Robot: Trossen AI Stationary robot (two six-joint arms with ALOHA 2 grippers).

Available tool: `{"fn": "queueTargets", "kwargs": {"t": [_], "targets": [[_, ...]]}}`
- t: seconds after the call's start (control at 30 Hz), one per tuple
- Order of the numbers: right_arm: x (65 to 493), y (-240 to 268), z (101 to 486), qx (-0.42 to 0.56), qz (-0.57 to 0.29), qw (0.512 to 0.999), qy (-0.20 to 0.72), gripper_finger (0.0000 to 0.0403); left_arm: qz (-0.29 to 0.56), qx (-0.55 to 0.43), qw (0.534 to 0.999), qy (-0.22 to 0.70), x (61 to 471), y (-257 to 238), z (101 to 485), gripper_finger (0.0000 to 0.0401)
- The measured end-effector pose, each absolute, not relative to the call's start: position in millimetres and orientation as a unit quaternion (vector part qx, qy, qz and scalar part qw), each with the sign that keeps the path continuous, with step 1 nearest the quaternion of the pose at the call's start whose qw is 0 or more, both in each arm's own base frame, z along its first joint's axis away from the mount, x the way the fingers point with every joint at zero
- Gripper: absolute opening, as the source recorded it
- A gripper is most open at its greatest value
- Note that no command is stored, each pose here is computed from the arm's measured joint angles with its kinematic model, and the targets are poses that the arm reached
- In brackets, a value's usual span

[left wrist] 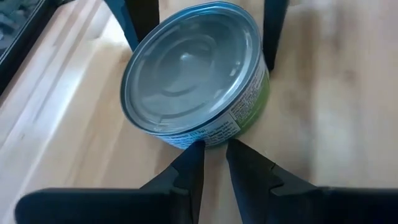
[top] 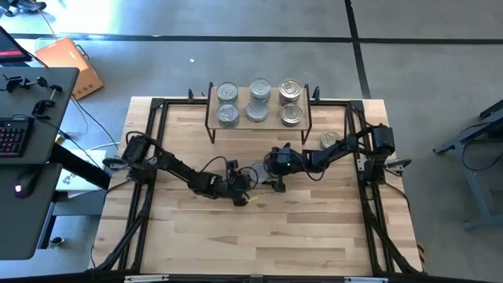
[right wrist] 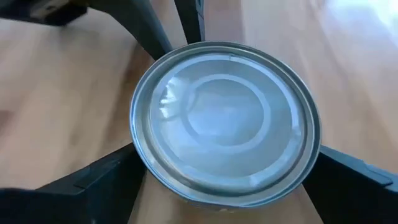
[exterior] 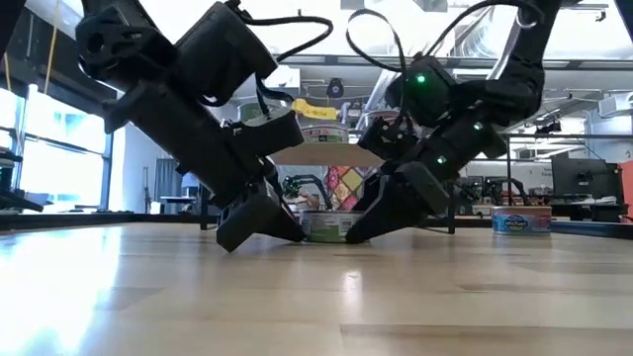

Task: Stack canned seafood by type on shelf
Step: Stack the light green tuna can on top of the bottom light green tuna can on the shelf

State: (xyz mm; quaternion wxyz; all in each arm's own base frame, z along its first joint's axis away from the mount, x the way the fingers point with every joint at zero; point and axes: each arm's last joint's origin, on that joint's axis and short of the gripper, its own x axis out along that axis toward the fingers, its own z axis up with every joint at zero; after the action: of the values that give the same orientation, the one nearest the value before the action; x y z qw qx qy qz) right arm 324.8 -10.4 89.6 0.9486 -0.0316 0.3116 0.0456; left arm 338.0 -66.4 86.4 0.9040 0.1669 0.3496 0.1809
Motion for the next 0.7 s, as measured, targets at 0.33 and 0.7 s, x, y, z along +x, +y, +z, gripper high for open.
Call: {"fn": "queueTargets", "kwargs": {"t": [0.33, 0.7], "targets": [[314, 24, 87, 0.003, 0.046, 0.953, 0.299, 0.0348, 0.147, 0.164, 0.910, 0.351, 329, -101, 90, 0.0069], [294, 48, 126, -0.014, -0.027, 0.953, 0.302, 0.0344, 0.199, 0.137, 0.884, 0.400, 300, -115, 95, 0.0069]]}}
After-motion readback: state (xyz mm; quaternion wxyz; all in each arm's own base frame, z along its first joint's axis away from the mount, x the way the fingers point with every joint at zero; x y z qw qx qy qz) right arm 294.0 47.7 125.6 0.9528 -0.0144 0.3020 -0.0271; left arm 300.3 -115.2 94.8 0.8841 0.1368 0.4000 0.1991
